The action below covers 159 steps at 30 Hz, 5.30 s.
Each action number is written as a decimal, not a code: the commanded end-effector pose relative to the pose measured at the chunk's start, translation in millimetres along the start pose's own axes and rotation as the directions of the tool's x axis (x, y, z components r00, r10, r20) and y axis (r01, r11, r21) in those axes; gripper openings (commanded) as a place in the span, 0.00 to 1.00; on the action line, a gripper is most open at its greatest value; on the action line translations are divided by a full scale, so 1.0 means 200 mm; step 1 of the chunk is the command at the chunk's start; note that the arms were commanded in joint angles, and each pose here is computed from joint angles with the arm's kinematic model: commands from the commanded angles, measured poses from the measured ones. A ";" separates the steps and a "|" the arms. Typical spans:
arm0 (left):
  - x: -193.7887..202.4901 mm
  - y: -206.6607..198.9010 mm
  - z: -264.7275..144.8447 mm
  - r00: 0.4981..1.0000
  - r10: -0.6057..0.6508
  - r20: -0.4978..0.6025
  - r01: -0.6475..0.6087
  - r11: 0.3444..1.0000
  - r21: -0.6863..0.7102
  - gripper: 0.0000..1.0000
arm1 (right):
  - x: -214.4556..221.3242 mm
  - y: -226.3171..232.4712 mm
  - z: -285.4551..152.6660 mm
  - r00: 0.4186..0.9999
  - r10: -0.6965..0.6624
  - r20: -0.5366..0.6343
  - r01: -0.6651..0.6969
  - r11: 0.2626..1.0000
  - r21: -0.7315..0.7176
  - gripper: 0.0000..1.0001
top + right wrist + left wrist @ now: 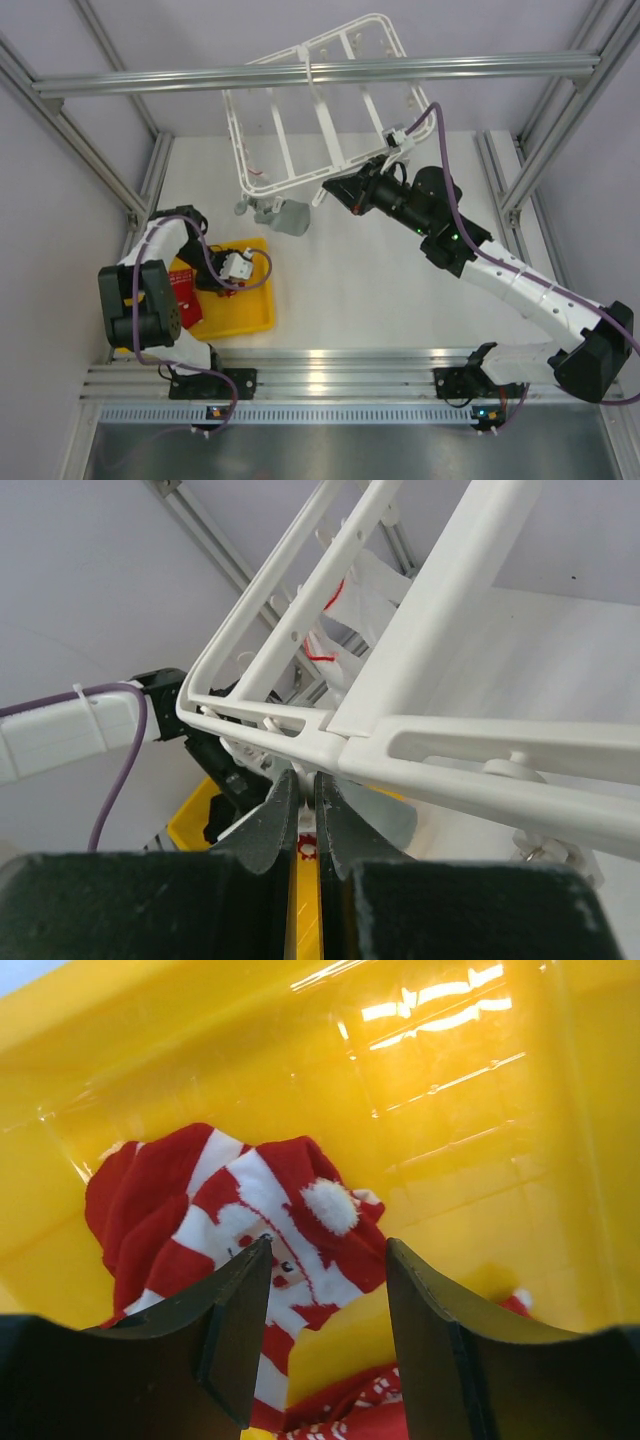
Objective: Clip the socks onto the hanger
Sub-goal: Pick up the sock from the bin, then clamp the sock onto the hanger.
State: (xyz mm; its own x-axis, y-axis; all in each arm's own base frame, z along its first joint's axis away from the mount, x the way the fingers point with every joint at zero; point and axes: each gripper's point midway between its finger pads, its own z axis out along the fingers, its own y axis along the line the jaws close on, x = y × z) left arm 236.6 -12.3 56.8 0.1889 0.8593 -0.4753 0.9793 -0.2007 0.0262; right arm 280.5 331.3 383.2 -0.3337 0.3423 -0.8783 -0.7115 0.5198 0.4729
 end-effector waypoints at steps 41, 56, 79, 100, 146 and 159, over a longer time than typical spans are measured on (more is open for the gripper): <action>-0.96 -0.20 -0.48 0.847 0.287 0.447 -0.088 0.905 -0.415 0.00 | -0.10 -0.02 0.02 0.999 0.010 0.045 -0.010 1.000 -0.006 0.00; -1.63 -0.11 -0.71 0.579 -0.006 0.816 0.283 0.939 -0.194 0.00 | -0.16 -0.02 0.07 0.996 0.051 0.074 -0.051 0.999 -0.004 0.00; -1.52 0.35 -0.67 0.424 -0.128 0.897 0.845 0.413 -0.340 0.00 | -0.20 -0.09 0.02 0.989 0.110 0.103 -0.119 0.988 0.095 0.00; -1.62 0.40 -0.71 0.326 -0.147 0.934 0.877 0.415 -0.241 0.00 | -0.11 -0.07 0.05 0.992 0.111 0.066 -0.115 0.991 0.067 0.00; -1.73 0.44 -0.85 0.243 -0.090 0.966 0.886 0.426 -0.184 0.00 | -0.02 0.00 0.09 0.999 0.035 0.028 -0.036 0.998 0.044 0.15; -1.71 0.43 -0.88 0.255 -0.071 0.964 0.888 0.411 -0.205 0.00 | -0.06 0.04 0.04 0.999 0.002 0.043 -0.002 1.000 0.009 0.64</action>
State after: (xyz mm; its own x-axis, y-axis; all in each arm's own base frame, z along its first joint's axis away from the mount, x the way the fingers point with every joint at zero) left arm 271.2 -245.0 332.3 -0.1852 -0.1400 -0.9727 0.5726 0.7890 -0.2226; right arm 295.1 339.6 365.0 -0.3722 0.3397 -0.8638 -0.6488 0.5703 0.5038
